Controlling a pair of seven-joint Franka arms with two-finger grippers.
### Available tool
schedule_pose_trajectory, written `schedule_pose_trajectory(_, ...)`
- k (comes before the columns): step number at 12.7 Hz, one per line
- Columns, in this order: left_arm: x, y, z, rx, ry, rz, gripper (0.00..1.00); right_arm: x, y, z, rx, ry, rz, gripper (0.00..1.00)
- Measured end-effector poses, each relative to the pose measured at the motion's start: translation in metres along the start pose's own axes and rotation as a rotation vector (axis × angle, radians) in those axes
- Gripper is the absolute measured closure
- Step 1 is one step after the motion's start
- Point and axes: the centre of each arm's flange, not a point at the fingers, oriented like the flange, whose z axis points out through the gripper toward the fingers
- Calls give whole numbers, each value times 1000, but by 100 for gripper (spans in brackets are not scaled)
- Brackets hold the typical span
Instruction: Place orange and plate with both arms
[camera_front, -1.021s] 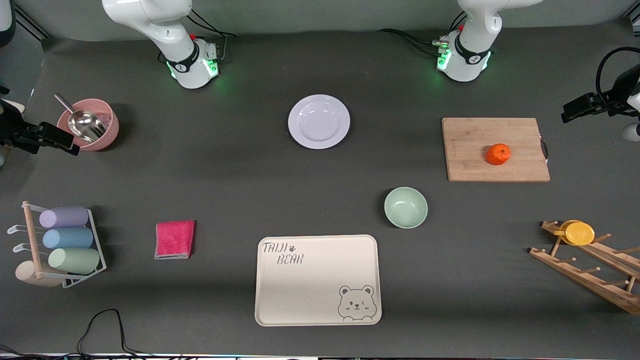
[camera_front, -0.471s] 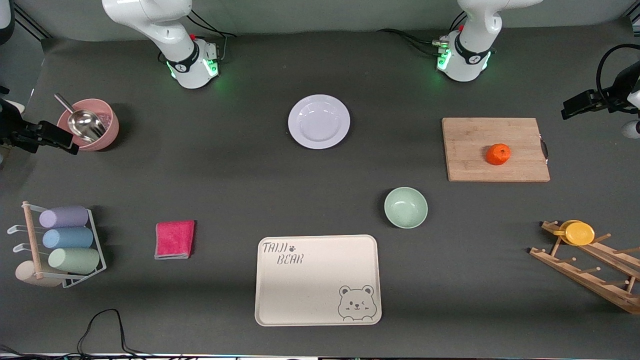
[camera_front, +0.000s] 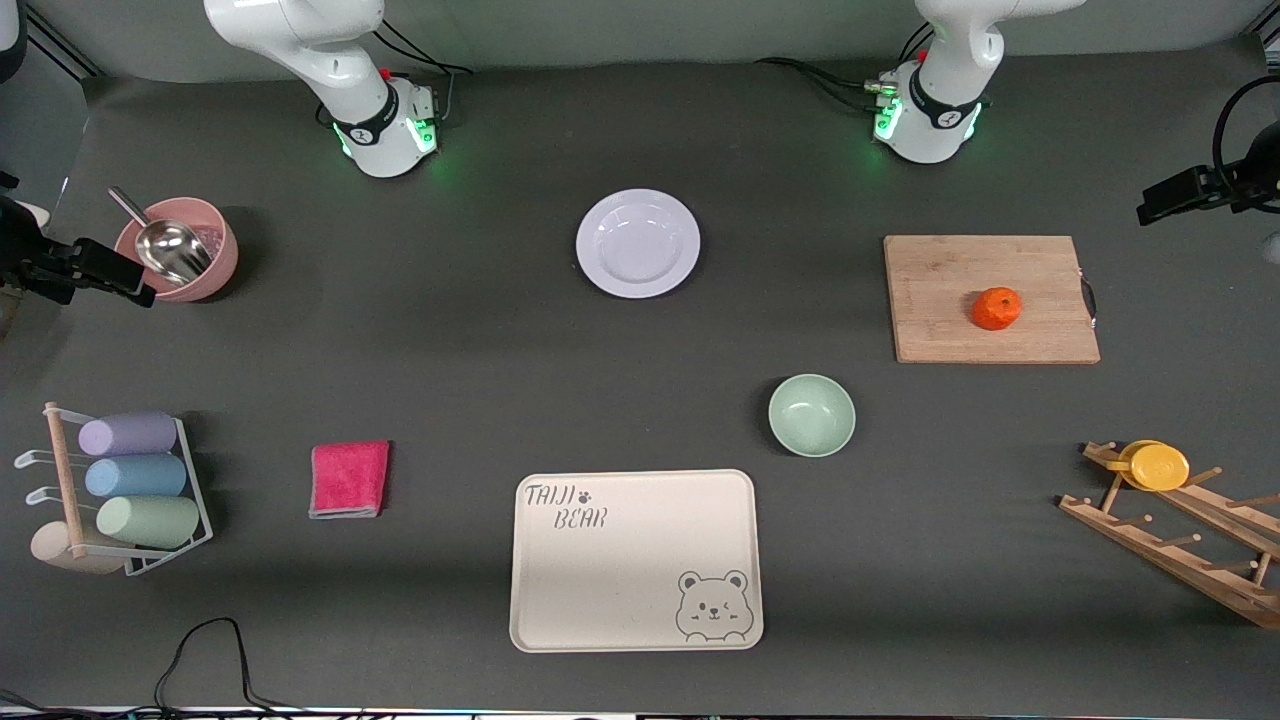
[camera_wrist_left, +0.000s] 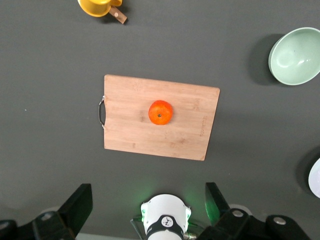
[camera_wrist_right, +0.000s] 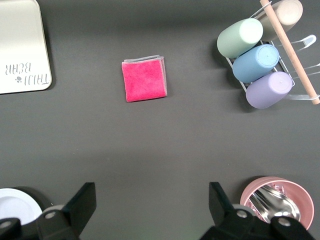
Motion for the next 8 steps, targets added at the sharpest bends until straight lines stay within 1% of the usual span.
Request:
schedule_pose_trajectory(3,-18,-2,-9,0,-23,-2,0,0,0,0,0,0,0,0)
schedule_pose_trajectory(5,-39,-4,-19,-2,-13,-5,0,0,0,0,0,0,0,0)
schedule_pose_trajectory(8,-67,-7,-13,-5,-8,-8,0,0,0,0,0,0,0,0)
